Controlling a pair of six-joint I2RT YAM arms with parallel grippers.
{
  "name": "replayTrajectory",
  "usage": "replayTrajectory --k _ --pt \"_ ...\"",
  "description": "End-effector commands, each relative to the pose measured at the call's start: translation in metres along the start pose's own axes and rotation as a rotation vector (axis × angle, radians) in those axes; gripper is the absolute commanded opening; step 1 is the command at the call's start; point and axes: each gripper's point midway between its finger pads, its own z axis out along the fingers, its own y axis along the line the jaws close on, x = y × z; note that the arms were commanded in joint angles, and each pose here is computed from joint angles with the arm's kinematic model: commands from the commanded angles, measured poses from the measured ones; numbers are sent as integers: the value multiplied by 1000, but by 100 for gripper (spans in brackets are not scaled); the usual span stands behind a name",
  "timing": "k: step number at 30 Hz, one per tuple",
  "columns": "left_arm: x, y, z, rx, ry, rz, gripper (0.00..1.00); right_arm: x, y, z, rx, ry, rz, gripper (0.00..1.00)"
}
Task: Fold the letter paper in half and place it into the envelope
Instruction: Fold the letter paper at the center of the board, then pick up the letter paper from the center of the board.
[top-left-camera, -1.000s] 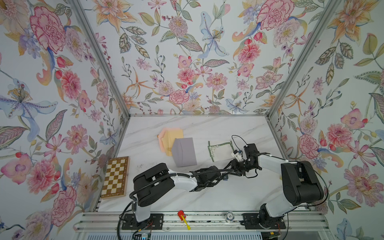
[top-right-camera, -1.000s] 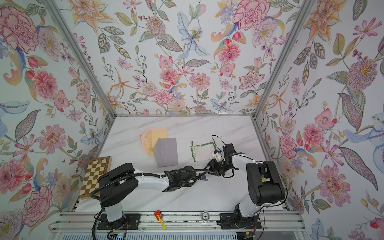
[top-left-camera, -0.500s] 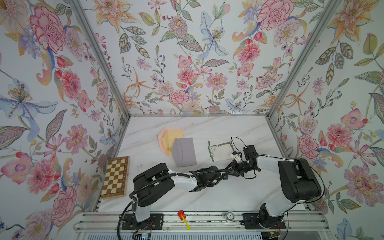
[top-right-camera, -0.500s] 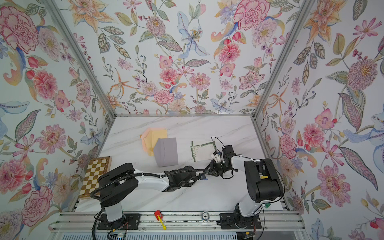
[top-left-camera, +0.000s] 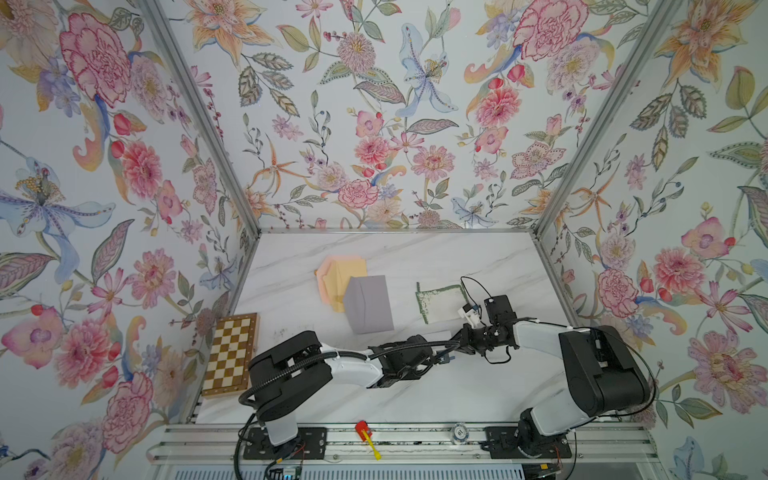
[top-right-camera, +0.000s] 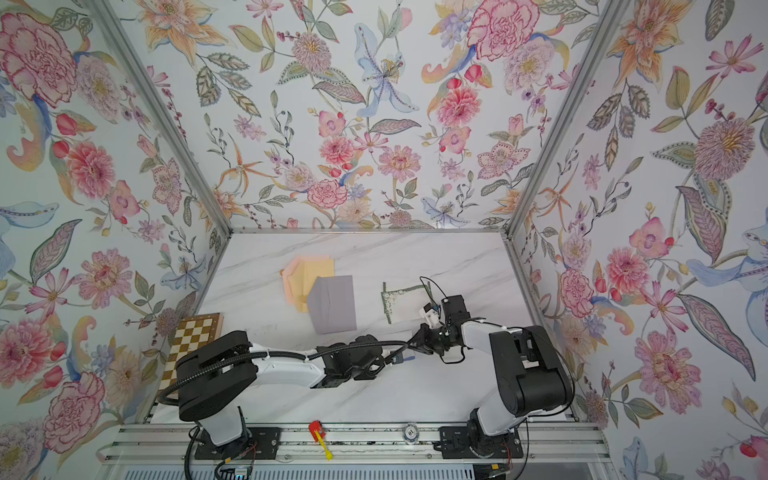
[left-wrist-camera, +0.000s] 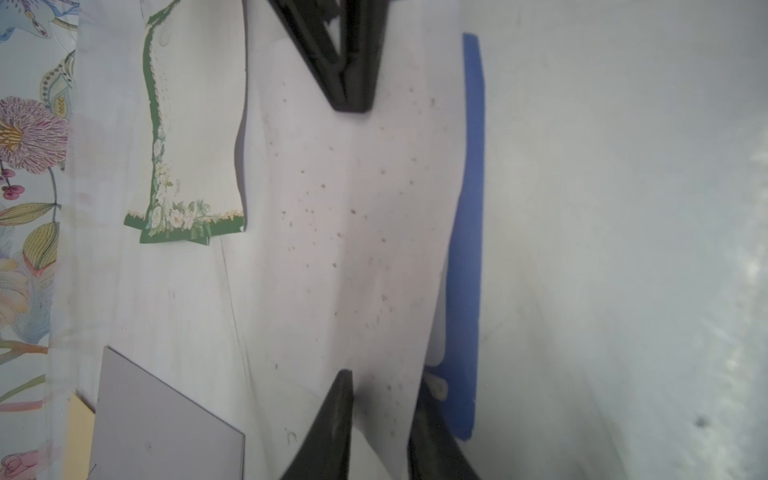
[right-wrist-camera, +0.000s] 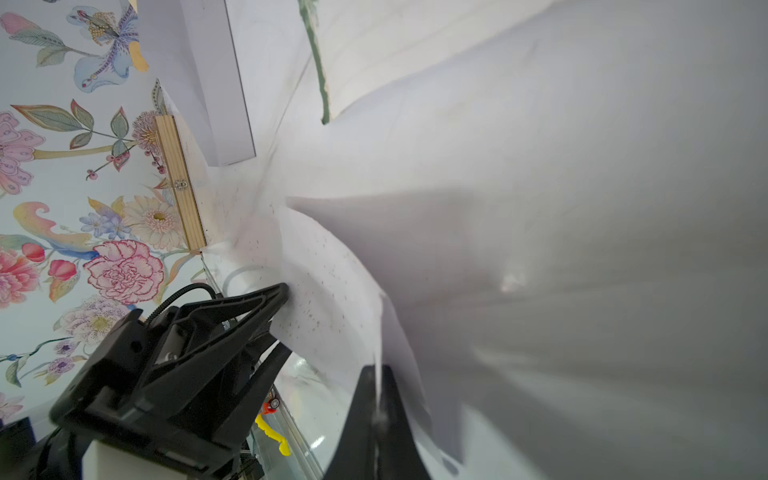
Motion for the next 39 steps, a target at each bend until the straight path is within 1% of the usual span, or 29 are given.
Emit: replayTrajectory --k 1,4,5,6,9,12,14,16,18,20,22,27,28,30,32,35,39 --pt "5 -10 -14 58 0 7 32 -9 4 -3 11 -60 -68 2" --pt "3 -4 -23 47 -10 3 37 -11 4 -4 22 -83 -103 2" --pt "1 1 -26 28 -18 -9 41 -11 4 -3 33 -86 -119 2" --pt "-1 7 -32 21 -43 -29 42 -11 4 -3 42 -88 -136 2" --pt "-14 44 -54 -16 -178 -160 41 -8 5 -1 79 -90 -193 2" --pt "-17 85 -65 -26 -298 -307 42 -5 8 1 109 -101 -255 2" --pt "-17 106 -64 -48 -324 -345 43 -4 12 1 119 -122 -291 2" --pt "-15 120 -56 -26 -327 -370 44 -3 16 1 125 -141 -330 2" --pt "-16 125 -46 17 -336 -392 43 -3 21 0 133 -160 -375 3" --pt "-19 120 -36 81 -380 -410 43 -2 25 0 145 -174 -417 3" --pt "-21 116 -30 97 -410 -414 43 1 29 1 146 -176 -462 4" --pt "-14 103 -17 150 -392 -410 44 4 31 5 171 -166 -525 5" --pt "-12 103 -17 165 -405 -421 43 5 32 7 176 -159 -539 5" --pt "-12 110 -19 176 -471 -466 43 7 32 11 189 -142 -564 5" --pt "-9 117 -19 178 -515 -527 44 8 32 14 209 -130 -587 5" --pt "-1 117 -9 182 -478 -524 45 8 33 17 239 -131 -620 5" --pt "2 108 -1 225 -446 -506 45 7 37 17 261 -147 -663 6"
